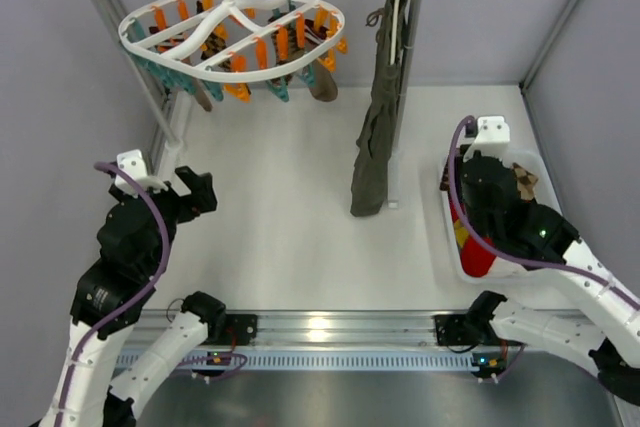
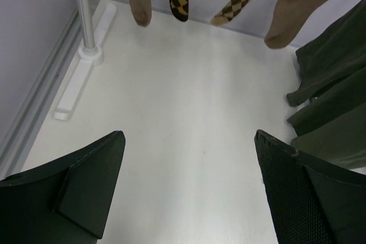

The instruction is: Remove the socks clipped to the hanger

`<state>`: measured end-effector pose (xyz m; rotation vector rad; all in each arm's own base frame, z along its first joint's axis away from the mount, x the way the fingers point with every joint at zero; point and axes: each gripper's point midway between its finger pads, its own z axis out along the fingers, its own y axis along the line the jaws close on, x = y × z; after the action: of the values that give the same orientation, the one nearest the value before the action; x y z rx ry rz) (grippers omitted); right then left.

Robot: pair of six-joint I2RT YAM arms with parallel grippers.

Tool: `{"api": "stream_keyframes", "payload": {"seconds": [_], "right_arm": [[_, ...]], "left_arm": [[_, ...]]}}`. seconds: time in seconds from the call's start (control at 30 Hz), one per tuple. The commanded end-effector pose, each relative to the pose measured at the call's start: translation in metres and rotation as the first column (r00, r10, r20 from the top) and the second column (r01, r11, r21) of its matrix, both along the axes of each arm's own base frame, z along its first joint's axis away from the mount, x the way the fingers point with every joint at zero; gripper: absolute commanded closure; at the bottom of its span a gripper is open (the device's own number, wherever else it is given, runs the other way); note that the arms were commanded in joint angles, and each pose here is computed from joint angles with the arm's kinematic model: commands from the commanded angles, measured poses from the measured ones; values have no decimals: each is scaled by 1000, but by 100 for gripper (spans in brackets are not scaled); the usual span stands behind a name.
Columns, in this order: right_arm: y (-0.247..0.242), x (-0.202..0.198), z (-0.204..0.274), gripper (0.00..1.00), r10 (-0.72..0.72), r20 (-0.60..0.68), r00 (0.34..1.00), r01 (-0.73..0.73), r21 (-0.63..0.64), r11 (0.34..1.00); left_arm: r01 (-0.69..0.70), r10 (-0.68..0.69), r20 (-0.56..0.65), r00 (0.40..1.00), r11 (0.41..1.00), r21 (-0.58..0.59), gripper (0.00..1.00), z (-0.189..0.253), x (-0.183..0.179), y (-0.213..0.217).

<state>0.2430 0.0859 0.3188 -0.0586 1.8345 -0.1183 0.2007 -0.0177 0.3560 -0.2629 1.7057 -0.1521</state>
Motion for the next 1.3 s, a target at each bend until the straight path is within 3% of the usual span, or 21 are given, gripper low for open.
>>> {"api": "stream_keyframes", "payload": {"seconds": [0.0,0.33,0.4,0.57,0.87,0.93,1.03,1.07,1.13,1.2,1.23,1.27], "right_arm": [[-28,12,2,100,-83,-20,996,83,-10,997],[-91,65,-54,100,-254,-155,955,271,100,957],[-106,69,-75,95,-312,-184,932,340,146,929],[-149,73,-142,95,-453,-252,855,505,213,836],[-148,77,-231,100,-495,-376,784,603,266,752],[-147,75,-225,86,-495,-356,793,597,289,748],[-149,70,-203,82,-513,-295,806,590,331,737],[-150,68,-196,74,-512,-285,810,585,328,742],[-152,66,-175,47,-520,-245,818,575,334,747],[-154,60,-164,35,-521,-233,821,571,324,754],[-153,59,-160,17,-513,-229,827,562,322,762],[-151,59,-153,11,-500,-219,838,545,316,776]], "left_arm": [[10,-10,7,1000,1000,-16,2,-9,0,-3],[0,2,-72,997,1000,16,2,-58,2,-2],[4,-3,-87,996,1000,10,2,-66,2,-4],[4,-4,-47,999,1000,-5,2,-58,-5,0],[14,-14,-37,999,1000,-14,2,-58,-8,-1],[12,-13,-33,999,1000,-16,2,-58,-9,0],[11,-11,-39,999,1000,-12,2,-59,-7,-1],[8,-8,-41,999,1000,-13,2,-59,-7,0],[9,-9,-41,999,1000,-14,2,-56,-6,-1],[21,-22,-43,999,1000,-23,2,-53,-5,-4],[31,-33,-31,999,999,-40,2,-47,-5,-7],[55,-56,-27,998,997,-51,2,-43,-6,-11]]}}
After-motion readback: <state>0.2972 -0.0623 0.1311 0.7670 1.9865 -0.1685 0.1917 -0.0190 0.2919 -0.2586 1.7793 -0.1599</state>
